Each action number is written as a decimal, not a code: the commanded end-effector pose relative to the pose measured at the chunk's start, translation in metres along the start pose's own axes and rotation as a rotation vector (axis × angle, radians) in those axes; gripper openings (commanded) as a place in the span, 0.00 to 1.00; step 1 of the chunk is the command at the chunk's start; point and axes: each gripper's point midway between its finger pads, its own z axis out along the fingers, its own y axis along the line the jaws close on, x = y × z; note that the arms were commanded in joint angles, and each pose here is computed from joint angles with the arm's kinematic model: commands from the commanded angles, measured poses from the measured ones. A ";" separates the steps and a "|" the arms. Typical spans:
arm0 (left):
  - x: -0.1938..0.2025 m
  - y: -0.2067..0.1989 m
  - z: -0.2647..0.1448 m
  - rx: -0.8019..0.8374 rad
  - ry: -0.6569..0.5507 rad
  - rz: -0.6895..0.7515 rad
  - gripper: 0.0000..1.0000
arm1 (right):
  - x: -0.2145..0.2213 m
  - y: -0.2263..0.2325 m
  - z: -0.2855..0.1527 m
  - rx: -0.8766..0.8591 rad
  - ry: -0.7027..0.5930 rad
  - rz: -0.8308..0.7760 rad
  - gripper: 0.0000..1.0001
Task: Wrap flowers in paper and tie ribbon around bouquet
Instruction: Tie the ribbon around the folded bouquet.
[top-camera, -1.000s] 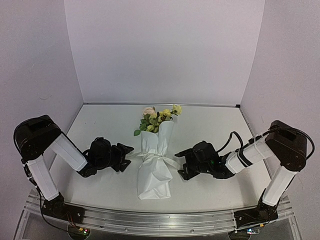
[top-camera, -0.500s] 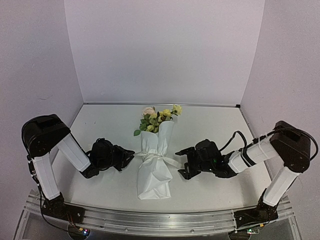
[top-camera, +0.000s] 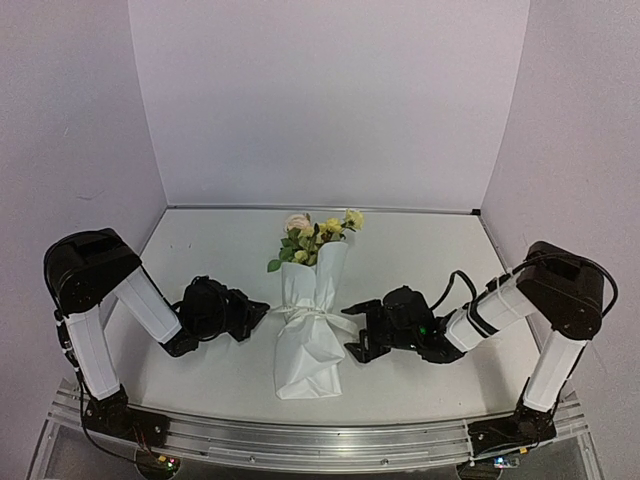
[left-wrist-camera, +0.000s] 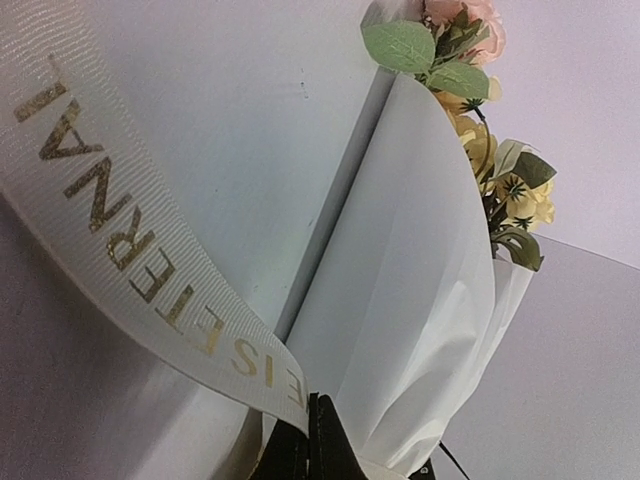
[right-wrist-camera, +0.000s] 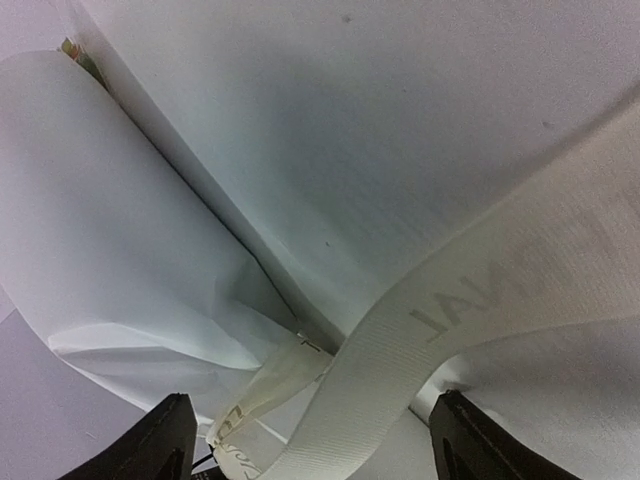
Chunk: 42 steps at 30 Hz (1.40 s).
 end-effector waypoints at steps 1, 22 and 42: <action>0.001 -0.008 -0.005 0.013 0.005 0.036 0.00 | -0.010 0.014 0.010 -0.043 -0.020 0.039 0.65; -0.075 0.042 -0.068 -0.326 -0.128 0.230 0.00 | -0.133 -0.033 -0.041 0.082 -0.254 -0.028 0.00; -0.145 0.067 -0.124 -0.391 -0.229 0.164 0.00 | -0.181 -0.062 -0.115 0.067 -0.361 -0.009 0.00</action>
